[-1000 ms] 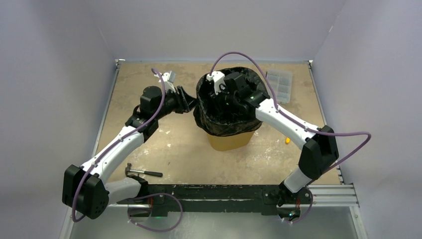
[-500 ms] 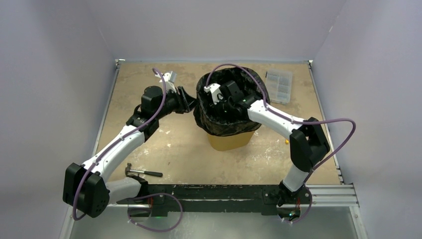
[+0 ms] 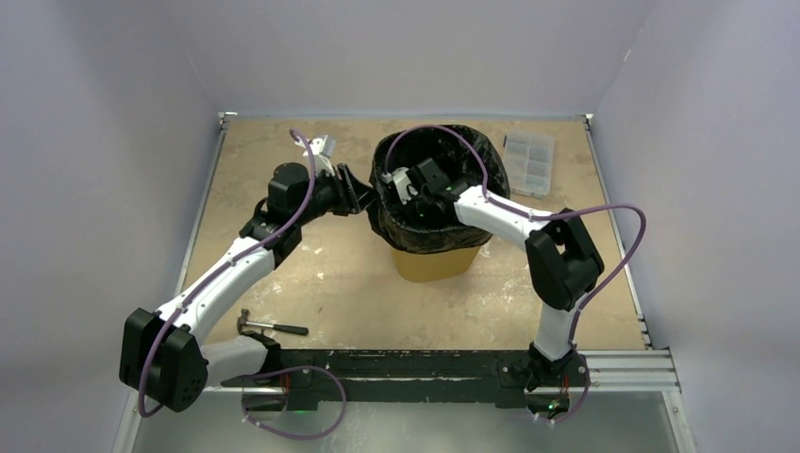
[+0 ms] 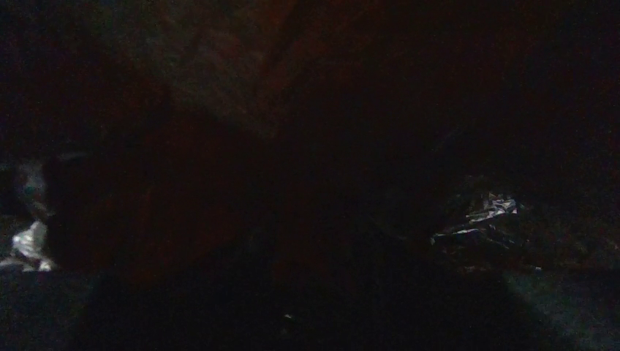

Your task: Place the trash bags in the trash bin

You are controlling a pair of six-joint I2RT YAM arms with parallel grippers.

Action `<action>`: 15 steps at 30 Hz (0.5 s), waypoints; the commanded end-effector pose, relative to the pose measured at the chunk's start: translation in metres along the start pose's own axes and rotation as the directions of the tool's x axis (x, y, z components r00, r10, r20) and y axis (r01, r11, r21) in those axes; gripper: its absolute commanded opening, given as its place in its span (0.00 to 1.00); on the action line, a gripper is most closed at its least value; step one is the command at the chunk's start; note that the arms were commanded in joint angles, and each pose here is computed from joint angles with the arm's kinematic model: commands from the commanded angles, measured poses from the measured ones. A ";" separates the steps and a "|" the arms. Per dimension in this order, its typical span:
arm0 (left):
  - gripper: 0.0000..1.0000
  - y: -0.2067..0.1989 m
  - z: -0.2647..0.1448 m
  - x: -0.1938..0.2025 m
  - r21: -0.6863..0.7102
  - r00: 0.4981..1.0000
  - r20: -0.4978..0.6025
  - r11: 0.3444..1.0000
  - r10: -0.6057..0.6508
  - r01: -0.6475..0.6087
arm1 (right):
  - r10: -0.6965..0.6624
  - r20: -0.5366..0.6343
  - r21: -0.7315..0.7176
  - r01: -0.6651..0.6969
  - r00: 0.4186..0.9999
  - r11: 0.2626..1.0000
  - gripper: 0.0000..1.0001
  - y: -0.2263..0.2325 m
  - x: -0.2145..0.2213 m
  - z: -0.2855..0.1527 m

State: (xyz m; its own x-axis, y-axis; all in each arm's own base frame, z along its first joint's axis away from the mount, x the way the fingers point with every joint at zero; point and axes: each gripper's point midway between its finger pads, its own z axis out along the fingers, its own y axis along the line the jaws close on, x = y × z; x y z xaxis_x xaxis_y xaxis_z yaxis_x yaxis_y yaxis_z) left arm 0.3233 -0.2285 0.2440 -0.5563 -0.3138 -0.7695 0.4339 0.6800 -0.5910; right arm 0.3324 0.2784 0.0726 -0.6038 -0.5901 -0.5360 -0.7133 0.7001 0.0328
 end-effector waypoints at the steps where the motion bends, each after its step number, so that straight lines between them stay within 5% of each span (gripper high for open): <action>1: 0.40 -0.015 0.001 -0.015 0.054 0.999 0.031 0.998 0.030 -0.032 | 0.005 0.053 0.024 -0.006 0.999 1.000 0.47 -0.003 -0.019 -0.017; 9: 0.40 -0.011 -0.006 -0.022 0.001 0.997 0.048 0.999 0.052 -0.052 | 0.002 0.305 0.016 -0.008 0.952 1.000 0.52 0.004 -0.075 -0.084; 15: 0.41 -0.005 -0.017 -0.033 -0.076 0.995 0.067 0.995 0.076 -0.071 | 0.029 0.282 -0.001 -0.030 0.959 1.000 0.53 0.007 -0.075 -0.095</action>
State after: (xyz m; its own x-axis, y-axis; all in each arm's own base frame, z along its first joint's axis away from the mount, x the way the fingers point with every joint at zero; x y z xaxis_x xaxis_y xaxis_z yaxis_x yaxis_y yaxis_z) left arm 0.3240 -0.2213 0.2403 -0.5608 -0.2998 -0.7717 0.4008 0.7173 -0.5700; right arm 0.3379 0.2845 0.1770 -0.4938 -0.4586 -0.7388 -0.6995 0.7142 0.0241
